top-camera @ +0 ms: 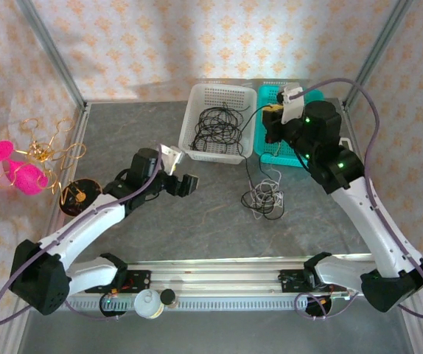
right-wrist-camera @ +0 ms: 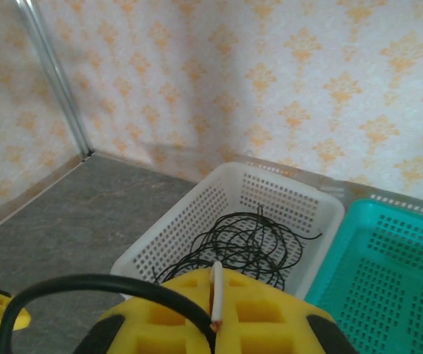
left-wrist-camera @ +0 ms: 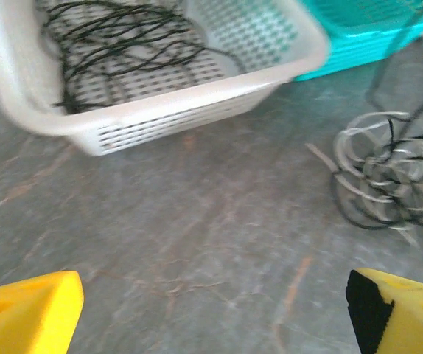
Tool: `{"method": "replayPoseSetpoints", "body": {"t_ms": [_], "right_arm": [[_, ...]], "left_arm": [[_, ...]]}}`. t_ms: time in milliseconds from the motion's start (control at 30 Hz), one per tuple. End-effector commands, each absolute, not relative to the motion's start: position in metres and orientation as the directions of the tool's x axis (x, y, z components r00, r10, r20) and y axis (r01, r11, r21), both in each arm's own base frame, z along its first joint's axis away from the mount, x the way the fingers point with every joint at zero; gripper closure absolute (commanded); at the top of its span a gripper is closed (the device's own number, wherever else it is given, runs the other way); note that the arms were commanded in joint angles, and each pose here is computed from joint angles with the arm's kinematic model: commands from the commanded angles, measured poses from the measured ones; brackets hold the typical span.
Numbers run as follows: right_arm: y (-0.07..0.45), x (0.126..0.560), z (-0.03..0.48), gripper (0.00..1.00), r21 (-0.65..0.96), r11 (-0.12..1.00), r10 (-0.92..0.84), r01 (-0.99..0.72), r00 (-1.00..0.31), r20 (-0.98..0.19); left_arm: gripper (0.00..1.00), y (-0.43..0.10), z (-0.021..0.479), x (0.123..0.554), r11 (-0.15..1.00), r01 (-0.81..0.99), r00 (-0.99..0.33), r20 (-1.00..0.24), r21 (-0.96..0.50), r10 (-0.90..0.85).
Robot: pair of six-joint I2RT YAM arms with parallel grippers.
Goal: Untangle the cables
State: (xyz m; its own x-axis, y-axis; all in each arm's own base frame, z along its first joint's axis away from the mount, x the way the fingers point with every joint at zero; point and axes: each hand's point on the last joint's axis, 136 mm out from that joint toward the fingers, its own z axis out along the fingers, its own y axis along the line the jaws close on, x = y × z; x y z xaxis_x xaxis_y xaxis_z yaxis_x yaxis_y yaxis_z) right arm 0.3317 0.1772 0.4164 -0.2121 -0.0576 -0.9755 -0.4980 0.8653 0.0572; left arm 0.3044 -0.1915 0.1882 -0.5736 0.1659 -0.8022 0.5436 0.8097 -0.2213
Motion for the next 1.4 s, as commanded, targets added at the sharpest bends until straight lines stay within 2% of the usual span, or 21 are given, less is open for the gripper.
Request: {"method": "replayPoseSetpoints", "body": {"t_ms": [0, 200, 300, 567, 900, 967, 1133, 1267, 1367], "right_arm": [[0.188, 0.323, 0.429, 1.0, 0.073, 0.821, -0.038, -0.566, -0.181, -0.983], [0.195, 0.319, 0.424, 1.0, 0.086, 0.796, -0.039, -0.599, -0.194, -0.98], [0.196, 0.317, 0.423, 1.0, 0.089, 0.791, -0.038, -0.606, -0.194, -0.98], [0.197, 0.314, 0.424, 1.0, 0.091, 0.787, -0.036, -0.61, -0.192, -0.981], [0.199, 0.317, 0.42, 1.0, 0.088, 0.783, -0.044, -0.616, -0.196, -0.98], [0.199, 0.316, 0.42, 1.0, 0.086, 0.784, -0.046, -0.614, -0.196, -0.98], [0.199, 0.314, 0.419, 1.0, 0.084, 0.78, -0.05, -0.621, -0.195, -0.98], [0.2, 0.314, 0.42, 1.0, 0.084, 0.775, -0.047, -0.626, -0.189, -0.981], [0.201, 0.314, 0.421, 1.0, 0.084, 0.773, -0.046, -0.629, -0.188, -0.981]], "left_arm": [[0.08, -0.223, 0.244, 0.295, 0.687, 0.679, -0.473, -0.87, -0.259, 0.14], [0.04, -0.242, 0.344, 0.333, 0.668, 0.709, -0.335, -0.941, -0.223, 0.041], [0.03, -0.268, 0.376, 0.337, 0.564, 0.791, -0.309, -0.95, -0.239, 0.031], [0.02, -0.315, 0.403, 0.305, 0.305, 0.93, -0.241, -0.966, -0.204, 0.09], [0.01, -0.33, 0.428, 0.291, 0.156, 0.967, -0.21, -0.977, -0.203, 0.028], [0.01, -0.329, 0.431, 0.291, 0.157, 0.968, -0.199, -0.98, -0.194, 0.021], [0.02, -0.327, 0.427, 0.307, 0.244, 0.951, -0.207, -0.977, -0.191, 0.042], [0.11, -0.336, 0.42, 0.316, 0.242, 0.946, -0.24, -0.968, -0.217, 0.071], [0.14, -0.345, 0.415, 0.319, 0.238, 0.946, -0.25, -0.963, -0.221, 0.099]]}}
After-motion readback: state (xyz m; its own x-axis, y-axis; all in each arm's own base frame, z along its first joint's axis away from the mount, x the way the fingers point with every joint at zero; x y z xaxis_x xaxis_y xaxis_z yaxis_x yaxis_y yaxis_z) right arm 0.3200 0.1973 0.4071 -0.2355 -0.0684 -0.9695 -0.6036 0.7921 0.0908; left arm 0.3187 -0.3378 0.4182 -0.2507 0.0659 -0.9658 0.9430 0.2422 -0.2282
